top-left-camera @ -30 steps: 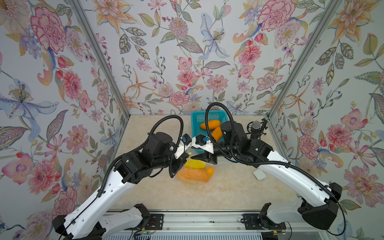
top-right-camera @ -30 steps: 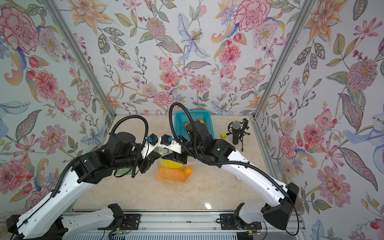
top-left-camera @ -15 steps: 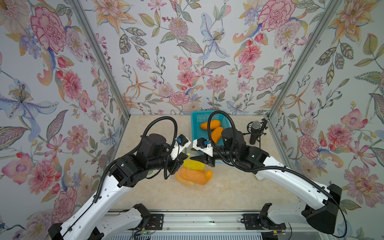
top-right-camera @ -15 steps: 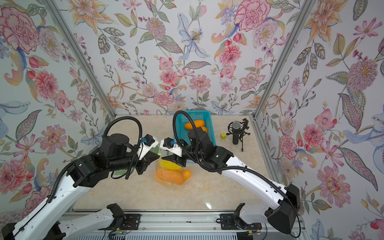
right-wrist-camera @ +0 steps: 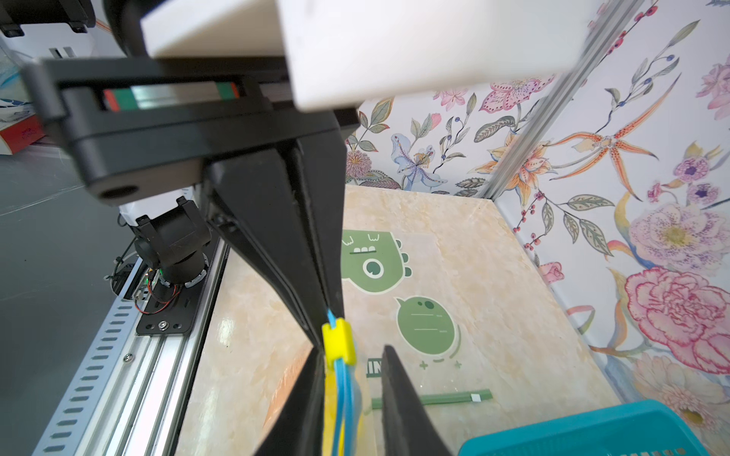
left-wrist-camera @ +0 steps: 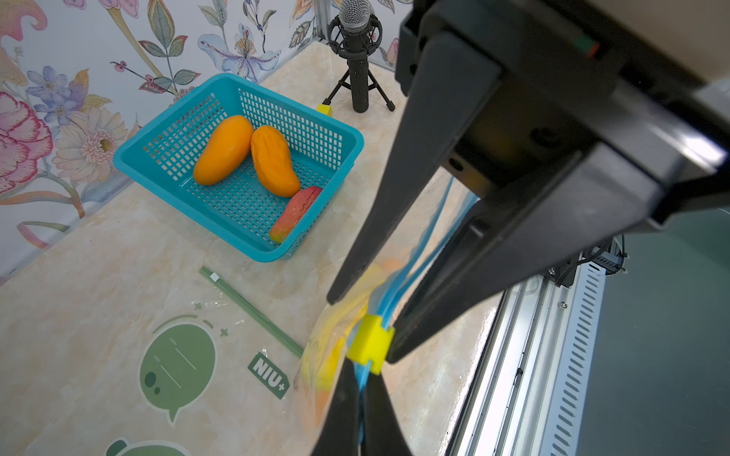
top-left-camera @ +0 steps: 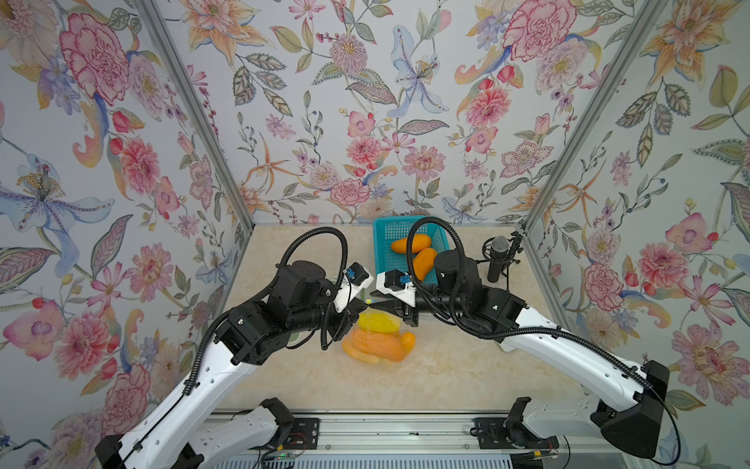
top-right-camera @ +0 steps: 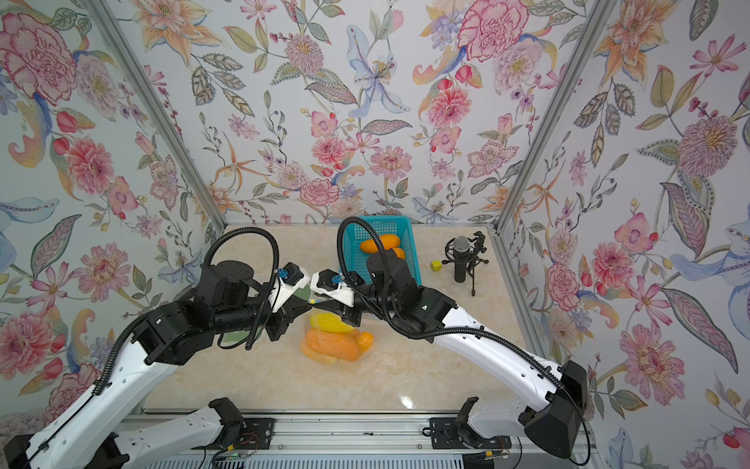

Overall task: Place the mango in a zip-top bag and seal the zipper
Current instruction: Zip the zipper on the zipper food storage bag.

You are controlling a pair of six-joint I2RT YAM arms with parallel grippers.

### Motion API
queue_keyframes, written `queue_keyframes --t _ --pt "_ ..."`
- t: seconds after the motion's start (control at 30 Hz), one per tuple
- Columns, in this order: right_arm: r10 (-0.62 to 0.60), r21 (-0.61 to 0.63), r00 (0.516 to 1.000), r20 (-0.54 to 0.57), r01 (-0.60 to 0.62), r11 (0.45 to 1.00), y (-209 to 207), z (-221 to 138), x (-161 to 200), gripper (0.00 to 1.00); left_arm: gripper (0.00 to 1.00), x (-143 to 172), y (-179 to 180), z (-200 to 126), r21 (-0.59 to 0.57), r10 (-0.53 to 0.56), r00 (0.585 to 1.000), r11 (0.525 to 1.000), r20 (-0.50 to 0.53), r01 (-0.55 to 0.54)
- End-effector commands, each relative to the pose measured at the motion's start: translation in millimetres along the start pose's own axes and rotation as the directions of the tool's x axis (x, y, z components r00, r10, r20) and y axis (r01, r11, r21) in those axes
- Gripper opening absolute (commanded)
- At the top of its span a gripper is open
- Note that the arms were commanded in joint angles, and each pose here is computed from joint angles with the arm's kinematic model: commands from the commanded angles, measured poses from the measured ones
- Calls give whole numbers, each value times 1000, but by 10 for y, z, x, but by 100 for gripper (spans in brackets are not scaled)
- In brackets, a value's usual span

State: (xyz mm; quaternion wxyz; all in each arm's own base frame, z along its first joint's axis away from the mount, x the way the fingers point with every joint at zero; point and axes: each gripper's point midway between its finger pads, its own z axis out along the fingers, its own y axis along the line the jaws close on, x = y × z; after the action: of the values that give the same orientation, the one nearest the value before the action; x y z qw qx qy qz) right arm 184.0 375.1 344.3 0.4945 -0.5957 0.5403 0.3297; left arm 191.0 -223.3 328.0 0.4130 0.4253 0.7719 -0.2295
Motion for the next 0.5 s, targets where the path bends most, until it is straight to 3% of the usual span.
queue_keyframes --t 0.0,0.33,0.47 --pt "-43 -6 998 55 44 999 34 -68 -207 26 0 -124 3 -52 3 22 999 1000 38 -22" --pt "-50 -18 997 54 51 999 63 -67 -230 12 0 -127 3 -55 3 23 999 1000 36 -23" --pt "-52 -22 998 42 53 998 72 -57 -211 2 0 -130 16 -57 -4 22 999 1000 36 -22"
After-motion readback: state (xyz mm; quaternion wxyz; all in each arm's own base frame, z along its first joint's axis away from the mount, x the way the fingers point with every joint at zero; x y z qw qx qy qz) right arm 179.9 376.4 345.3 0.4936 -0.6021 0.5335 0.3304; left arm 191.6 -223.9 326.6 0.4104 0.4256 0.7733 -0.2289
